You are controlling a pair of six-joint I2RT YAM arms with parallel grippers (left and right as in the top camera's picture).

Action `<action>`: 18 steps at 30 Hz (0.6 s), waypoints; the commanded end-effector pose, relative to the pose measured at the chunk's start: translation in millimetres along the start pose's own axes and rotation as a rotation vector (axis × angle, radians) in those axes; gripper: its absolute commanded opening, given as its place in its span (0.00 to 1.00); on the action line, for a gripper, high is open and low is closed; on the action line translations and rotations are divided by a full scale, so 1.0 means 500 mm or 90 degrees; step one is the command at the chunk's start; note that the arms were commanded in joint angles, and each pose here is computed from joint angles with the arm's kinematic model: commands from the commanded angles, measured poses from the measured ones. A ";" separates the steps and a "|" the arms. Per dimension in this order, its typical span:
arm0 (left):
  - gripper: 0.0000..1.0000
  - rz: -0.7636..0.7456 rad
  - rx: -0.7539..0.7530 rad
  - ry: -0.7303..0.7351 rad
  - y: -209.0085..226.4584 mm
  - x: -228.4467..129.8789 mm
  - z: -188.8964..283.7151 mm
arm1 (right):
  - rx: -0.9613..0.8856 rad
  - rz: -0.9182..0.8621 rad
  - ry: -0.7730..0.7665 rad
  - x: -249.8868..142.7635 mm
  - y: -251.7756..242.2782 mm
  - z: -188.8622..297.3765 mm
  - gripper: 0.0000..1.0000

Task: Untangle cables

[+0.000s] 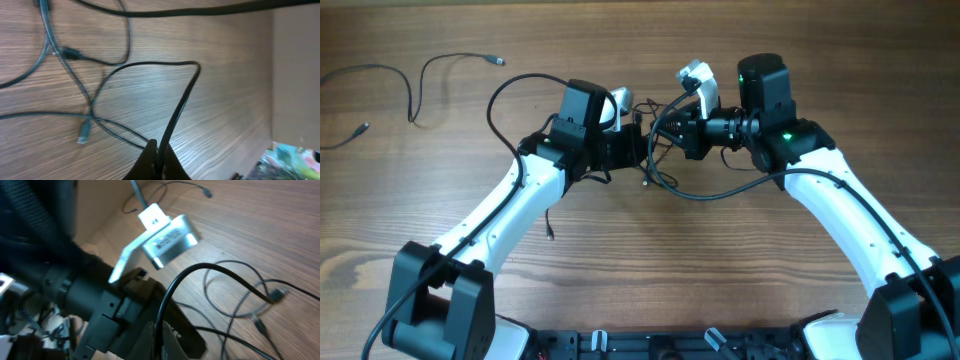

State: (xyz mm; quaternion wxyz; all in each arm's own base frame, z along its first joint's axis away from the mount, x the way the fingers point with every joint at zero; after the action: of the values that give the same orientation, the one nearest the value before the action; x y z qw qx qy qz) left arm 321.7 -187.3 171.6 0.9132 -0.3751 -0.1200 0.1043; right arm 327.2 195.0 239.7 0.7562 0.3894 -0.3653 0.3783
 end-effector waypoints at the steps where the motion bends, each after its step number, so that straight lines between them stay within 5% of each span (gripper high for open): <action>1: 0.04 0.049 0.107 -0.096 0.057 0.048 0.050 | -0.207 -0.104 0.047 -0.032 -0.077 0.024 0.04; 3: 0.04 0.102 0.128 -0.169 0.087 0.089 0.144 | -0.448 -0.249 0.090 -0.082 -0.151 0.086 0.04; 6: 0.04 0.149 0.077 -0.326 0.110 0.134 0.328 | -0.652 -0.400 0.105 -0.144 -0.219 0.197 0.04; 11: 0.04 0.156 0.001 -0.550 0.117 0.095 0.581 | -0.739 -0.580 0.035 -0.210 -0.288 0.359 0.04; 18: 0.04 0.117 -0.001 -0.691 0.089 0.028 0.690 | -0.781 -0.636 0.001 -0.247 -0.310 0.446 0.04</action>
State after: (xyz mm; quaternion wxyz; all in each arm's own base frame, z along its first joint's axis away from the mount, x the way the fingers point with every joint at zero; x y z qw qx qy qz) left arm 239.5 76.4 364.5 0.7193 -0.2753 -0.5144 0.3772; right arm 350.9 -84.5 184.6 0.9228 0.0266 -0.2949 -0.2466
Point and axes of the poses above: each gripper's point midway between its finger pads, its own z axis back along the fingers, its own y axis along the line the jaws close on, x = y × z, the point moved 7 cm from there along z, back along the fingers, and after that the axes turned 14 degrees about z, right-handed, at the moved point
